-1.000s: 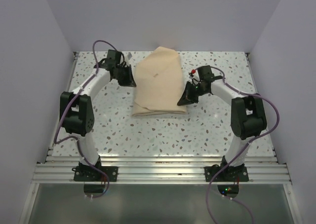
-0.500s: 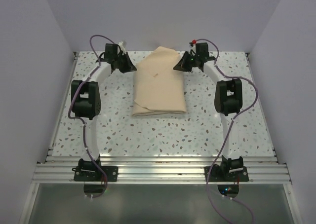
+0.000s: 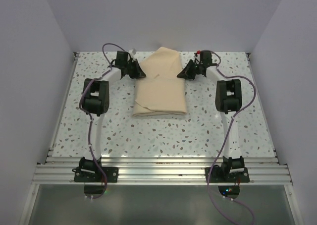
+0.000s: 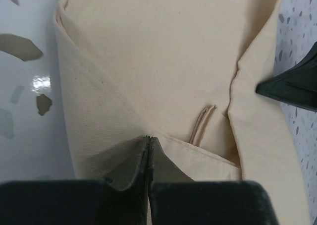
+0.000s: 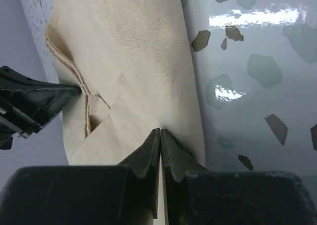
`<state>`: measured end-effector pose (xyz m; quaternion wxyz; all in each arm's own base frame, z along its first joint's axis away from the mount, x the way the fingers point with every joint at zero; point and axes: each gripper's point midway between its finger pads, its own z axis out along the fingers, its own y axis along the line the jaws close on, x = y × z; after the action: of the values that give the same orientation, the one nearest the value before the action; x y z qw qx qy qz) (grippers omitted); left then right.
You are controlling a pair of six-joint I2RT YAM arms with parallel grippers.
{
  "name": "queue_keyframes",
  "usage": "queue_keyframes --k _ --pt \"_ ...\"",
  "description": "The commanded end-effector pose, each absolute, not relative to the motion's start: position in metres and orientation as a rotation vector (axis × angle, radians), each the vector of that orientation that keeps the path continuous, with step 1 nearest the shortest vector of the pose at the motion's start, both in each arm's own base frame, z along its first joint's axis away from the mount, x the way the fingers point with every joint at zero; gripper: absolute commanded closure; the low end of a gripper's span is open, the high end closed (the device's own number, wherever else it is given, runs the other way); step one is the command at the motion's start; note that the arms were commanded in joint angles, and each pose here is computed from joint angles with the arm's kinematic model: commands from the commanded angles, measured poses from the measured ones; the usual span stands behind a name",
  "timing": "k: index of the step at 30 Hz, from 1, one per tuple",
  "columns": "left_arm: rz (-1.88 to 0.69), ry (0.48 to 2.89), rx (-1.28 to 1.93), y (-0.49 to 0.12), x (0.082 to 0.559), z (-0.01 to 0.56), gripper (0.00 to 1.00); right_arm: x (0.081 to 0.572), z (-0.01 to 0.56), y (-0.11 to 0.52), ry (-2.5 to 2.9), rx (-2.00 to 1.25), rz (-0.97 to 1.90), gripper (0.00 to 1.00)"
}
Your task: Prepare the surgical pack
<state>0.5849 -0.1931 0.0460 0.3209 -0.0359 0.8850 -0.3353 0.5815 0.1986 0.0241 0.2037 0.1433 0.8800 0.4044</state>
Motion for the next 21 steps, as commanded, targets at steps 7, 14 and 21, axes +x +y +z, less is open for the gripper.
queue_keyframes --k 7,14,21 --pt "-0.899 2.494 -0.053 -0.204 0.531 -0.009 1.0 0.567 0.026 0.191 2.523 0.383 1.157 0.91" --pt "-0.86 2.594 -0.074 -0.191 0.484 -0.019 1.0 0.545 0.015 0.187 2.592 0.394 1.128 0.91" --pt "-0.863 2.633 -0.059 -0.184 0.444 -0.017 1.0 0.513 0.016 0.188 2.66 0.318 1.118 0.91"
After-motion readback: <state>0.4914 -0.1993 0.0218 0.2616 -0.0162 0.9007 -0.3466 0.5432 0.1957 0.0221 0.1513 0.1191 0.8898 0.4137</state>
